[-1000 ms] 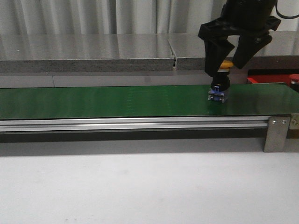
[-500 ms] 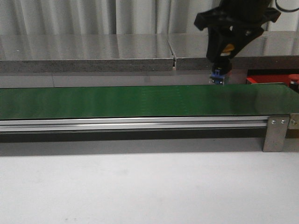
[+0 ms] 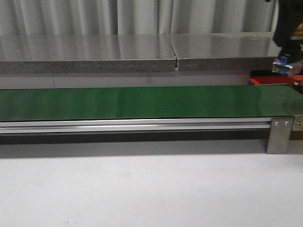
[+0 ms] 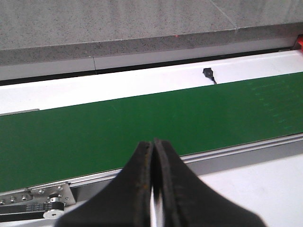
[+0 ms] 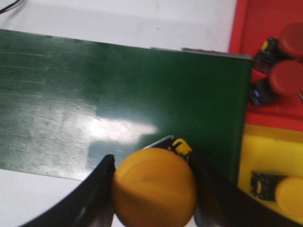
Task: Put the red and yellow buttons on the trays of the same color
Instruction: 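Carry the yellow button into the yellow tray and open the right gripper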
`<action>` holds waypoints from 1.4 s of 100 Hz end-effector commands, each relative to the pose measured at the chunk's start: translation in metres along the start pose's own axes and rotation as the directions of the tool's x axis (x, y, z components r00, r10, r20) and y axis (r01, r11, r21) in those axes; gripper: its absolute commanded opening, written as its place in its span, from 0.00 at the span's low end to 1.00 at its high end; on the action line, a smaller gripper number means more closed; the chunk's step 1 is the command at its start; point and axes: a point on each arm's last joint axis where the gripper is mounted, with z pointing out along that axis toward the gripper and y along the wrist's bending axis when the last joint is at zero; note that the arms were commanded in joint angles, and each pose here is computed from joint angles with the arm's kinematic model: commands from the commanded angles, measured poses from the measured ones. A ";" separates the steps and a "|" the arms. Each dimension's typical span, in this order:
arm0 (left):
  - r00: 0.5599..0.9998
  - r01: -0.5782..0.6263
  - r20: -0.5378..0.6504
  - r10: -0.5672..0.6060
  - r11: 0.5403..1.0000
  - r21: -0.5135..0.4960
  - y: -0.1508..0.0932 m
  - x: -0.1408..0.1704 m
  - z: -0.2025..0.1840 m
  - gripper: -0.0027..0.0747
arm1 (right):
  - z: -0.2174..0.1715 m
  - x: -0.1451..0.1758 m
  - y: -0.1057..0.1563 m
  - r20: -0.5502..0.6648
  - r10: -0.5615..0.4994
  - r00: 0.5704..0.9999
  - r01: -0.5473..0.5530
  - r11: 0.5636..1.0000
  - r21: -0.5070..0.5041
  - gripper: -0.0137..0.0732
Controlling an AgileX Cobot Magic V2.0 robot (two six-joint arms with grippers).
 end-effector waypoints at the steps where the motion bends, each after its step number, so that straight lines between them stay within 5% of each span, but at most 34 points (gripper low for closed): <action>1: 0.995 0.013 0.099 -0.013 1.000 0.002 -0.001 -0.015 -0.004 0.01 | -0.033 -0.001 -0.015 0.124 0.037 0.992 -0.041 0.999 0.033 0.14; 72: 0.995 0.013 0.099 -0.013 1.000 0.002 -0.001 -0.015 -0.004 0.01 | -0.079 0.054 -0.124 0.200 0.348 0.916 -0.393 0.877 0.275 0.08; 140: 0.995 0.013 0.099 -0.013 1.000 0.002 -0.001 -0.015 -0.004 0.01 | -0.006 0.094 -0.149 0.122 0.451 0.884 -0.466 0.831 0.304 0.08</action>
